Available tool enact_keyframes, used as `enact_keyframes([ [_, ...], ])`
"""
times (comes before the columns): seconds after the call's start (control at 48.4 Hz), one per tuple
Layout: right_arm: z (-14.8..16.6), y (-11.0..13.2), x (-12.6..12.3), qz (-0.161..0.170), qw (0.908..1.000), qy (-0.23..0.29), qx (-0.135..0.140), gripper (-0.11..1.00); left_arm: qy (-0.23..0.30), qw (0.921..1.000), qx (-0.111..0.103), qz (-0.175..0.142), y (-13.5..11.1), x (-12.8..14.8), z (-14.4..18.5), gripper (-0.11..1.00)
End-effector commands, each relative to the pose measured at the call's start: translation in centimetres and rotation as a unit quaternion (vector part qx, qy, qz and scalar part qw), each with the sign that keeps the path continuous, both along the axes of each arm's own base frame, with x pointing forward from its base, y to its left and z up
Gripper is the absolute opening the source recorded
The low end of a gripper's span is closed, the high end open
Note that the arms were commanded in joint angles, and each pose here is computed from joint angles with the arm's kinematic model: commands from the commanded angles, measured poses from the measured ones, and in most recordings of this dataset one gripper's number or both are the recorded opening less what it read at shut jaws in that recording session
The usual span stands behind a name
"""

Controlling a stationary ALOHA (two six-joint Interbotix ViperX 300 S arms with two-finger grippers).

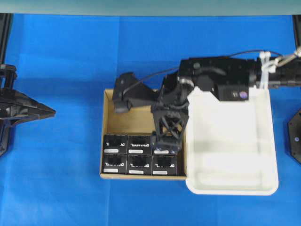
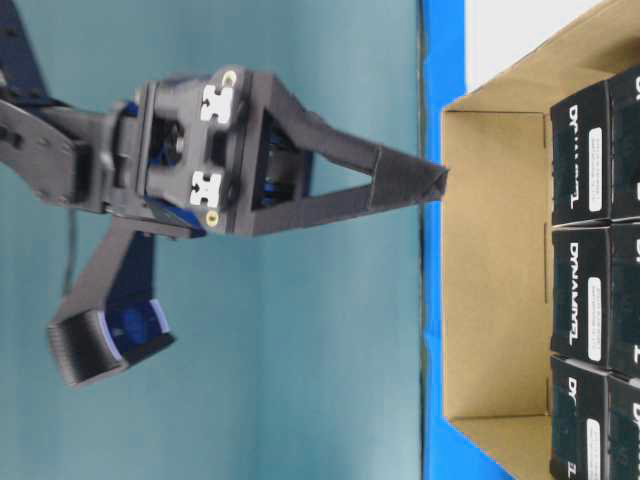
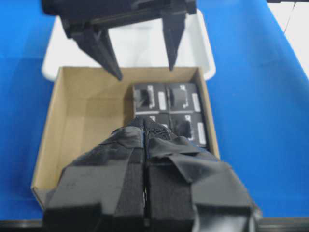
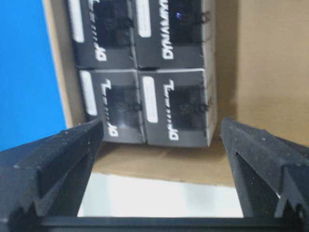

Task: Pick the box from inside the cardboard box.
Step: 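Lower the open right gripper around the top-right black servo box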

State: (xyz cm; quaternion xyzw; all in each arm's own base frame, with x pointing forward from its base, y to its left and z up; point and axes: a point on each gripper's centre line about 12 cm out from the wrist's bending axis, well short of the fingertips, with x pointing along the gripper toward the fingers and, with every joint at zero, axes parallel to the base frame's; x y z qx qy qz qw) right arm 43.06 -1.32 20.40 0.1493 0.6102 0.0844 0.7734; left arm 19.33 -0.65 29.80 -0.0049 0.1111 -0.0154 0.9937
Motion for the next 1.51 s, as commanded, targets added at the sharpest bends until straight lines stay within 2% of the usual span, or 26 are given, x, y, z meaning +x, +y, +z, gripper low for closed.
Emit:
enact_keyframes([
  [0.0,-0.6,-0.1,0.2,0.007,0.9999,-0.003,0.011,0.99,-0.016,0.9999,0.0,-0.001,-0.1,0.2,1.2,-0.07],
  [0.207,-3.2,0.0,-0.1,0.013,0.9995,0.025,0.015,0.99,-0.016,0.9999,0.0,-0.002,-0.1,0.2,1.2,-0.07],
  [0.434,-5.4,0.4,-0.2,0.007,0.9995,0.028,0.008,0.99,-0.016,0.9999,0.0,-0.002,-0.1,0.2,1.2,-0.07],
  [0.868,-6.6,0.5,-0.4,0.006,0.9997,0.024,-0.007,0.99,-0.013,0.9999,0.0,-0.002,-0.1,0.2,1.1,-0.07],
  [1.136,-7.1,0.4,-0.6,0.006,0.9995,0.031,-0.007,0.99,-0.012,0.9999,0.0,-0.002,-0.1,0.3,1.0,-0.07],
  [1.363,-7.6,-0.8,-1.1,-0.018,0.9993,0.03,-0.009,0.99,-0.012,0.9999,0.0,-0.002,-0.1,0.3,1.0,-0.07],
  [1.487,-7.8,-1.6,-1.6,-0.03,0.9989,0.034,-0.008,0.99,-0.011,0.9999,-0.012,0.0,-0.1,0.3,1.0,-0.07],
])
